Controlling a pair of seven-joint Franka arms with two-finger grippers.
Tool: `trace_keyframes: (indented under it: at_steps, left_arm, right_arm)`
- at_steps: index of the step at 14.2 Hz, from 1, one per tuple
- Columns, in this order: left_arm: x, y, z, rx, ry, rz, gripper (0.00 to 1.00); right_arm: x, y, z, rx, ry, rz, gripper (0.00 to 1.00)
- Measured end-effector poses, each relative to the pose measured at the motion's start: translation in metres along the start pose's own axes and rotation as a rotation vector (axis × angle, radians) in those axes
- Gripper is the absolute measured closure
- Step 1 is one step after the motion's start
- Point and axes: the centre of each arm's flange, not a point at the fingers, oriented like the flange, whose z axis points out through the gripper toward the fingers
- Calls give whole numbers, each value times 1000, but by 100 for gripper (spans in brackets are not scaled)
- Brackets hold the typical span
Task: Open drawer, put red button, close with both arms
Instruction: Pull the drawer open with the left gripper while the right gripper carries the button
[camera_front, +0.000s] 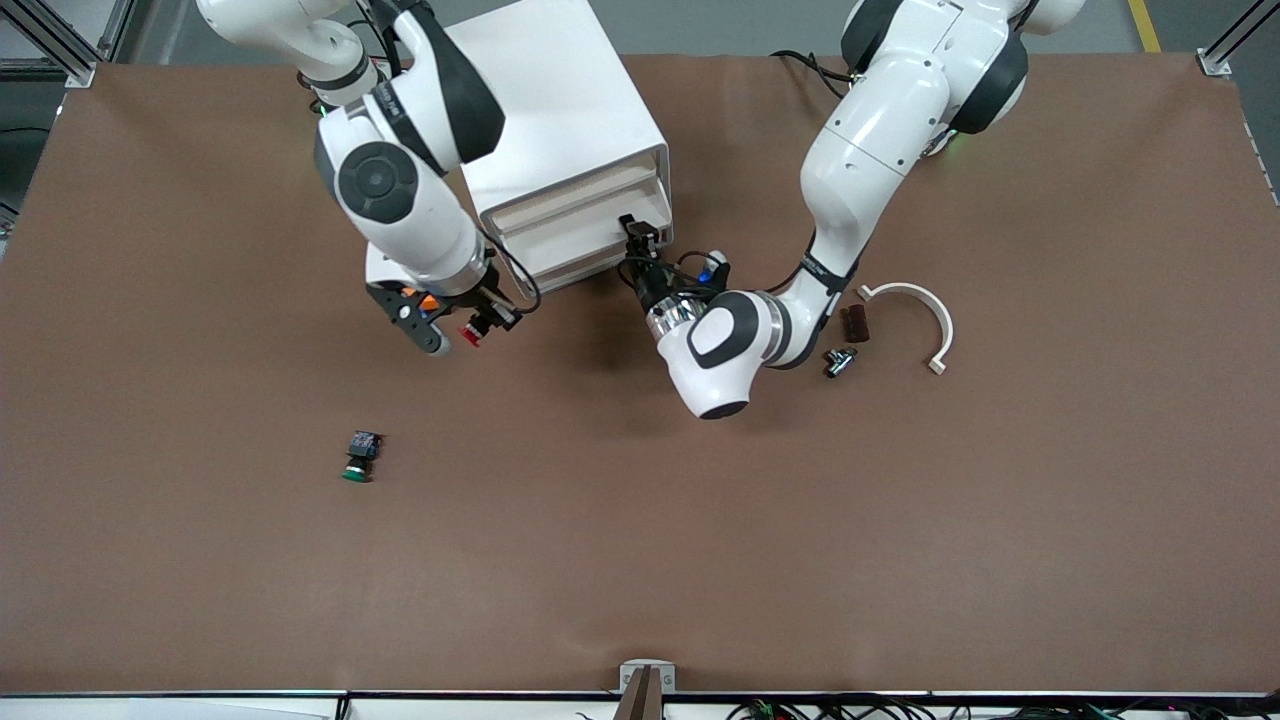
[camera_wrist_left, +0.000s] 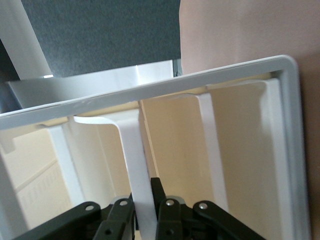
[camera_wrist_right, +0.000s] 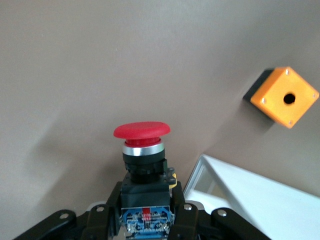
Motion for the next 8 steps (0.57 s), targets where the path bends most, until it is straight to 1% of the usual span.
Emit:
trace_keyframes:
  at_steps: [4, 8]
  left_arm:
    - [11, 2, -33, -12, -67, -5, 90]
    - [17, 4, -52, -25, -118, -6, 90]
  right_arm:
    - [-51, -7, 3, 7, 3, 43, 59]
    - [-99, -14, 11, 55, 7, 91, 59]
